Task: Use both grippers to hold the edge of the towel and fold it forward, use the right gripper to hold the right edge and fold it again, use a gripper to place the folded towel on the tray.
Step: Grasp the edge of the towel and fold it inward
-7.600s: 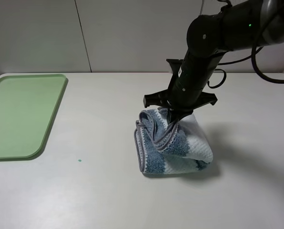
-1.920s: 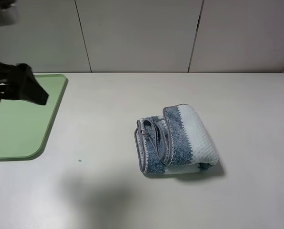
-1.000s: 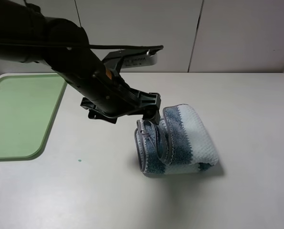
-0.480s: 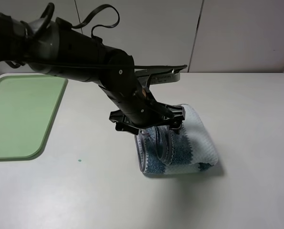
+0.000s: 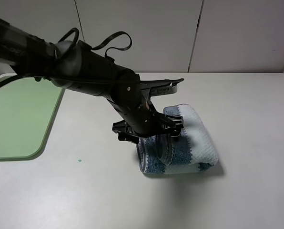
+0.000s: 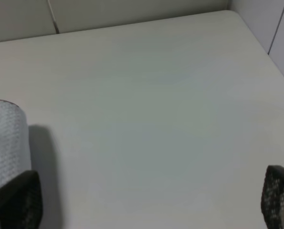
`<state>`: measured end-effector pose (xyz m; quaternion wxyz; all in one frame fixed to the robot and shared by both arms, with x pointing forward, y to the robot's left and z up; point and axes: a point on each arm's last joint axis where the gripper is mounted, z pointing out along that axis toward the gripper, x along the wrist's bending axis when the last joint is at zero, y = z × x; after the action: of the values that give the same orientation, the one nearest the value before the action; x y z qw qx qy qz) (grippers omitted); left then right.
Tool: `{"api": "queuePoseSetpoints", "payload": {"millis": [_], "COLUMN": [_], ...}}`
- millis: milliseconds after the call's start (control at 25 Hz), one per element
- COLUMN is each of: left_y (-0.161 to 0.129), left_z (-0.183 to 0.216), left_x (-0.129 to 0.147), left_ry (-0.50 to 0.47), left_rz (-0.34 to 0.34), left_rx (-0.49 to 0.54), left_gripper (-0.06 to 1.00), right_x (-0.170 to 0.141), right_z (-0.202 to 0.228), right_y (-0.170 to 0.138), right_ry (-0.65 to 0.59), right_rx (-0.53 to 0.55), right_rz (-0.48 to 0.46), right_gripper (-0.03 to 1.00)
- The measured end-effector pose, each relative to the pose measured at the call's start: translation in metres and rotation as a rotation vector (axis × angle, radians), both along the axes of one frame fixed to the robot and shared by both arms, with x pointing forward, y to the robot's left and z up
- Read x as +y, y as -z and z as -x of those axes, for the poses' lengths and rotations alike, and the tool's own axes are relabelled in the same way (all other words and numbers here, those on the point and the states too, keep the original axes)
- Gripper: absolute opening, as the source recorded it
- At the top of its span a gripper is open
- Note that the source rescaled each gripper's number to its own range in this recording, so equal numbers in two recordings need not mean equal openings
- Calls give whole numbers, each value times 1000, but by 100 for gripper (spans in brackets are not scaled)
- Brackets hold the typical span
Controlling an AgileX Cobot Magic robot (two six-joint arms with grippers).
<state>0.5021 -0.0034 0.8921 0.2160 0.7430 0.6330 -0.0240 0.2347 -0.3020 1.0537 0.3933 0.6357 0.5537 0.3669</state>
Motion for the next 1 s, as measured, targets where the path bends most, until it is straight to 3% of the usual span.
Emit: {"api": "queuePoseSetpoints", "payload": {"millis": [400,1000], "left_y": [19,27], "left_z": [-3,6], "left_x": [-4,-15], "left_ry": [-30,3], "left_rz": [8,-4], "left_rx": [18,30], "left_gripper": [100,96], "right_x": [0,0], "right_z": [0,0], "right_y": [0,0], "right_ry": [0,-1], "right_rx": [0,0], "right_rz": [0,-2], "right_gripper": [100,100]}}
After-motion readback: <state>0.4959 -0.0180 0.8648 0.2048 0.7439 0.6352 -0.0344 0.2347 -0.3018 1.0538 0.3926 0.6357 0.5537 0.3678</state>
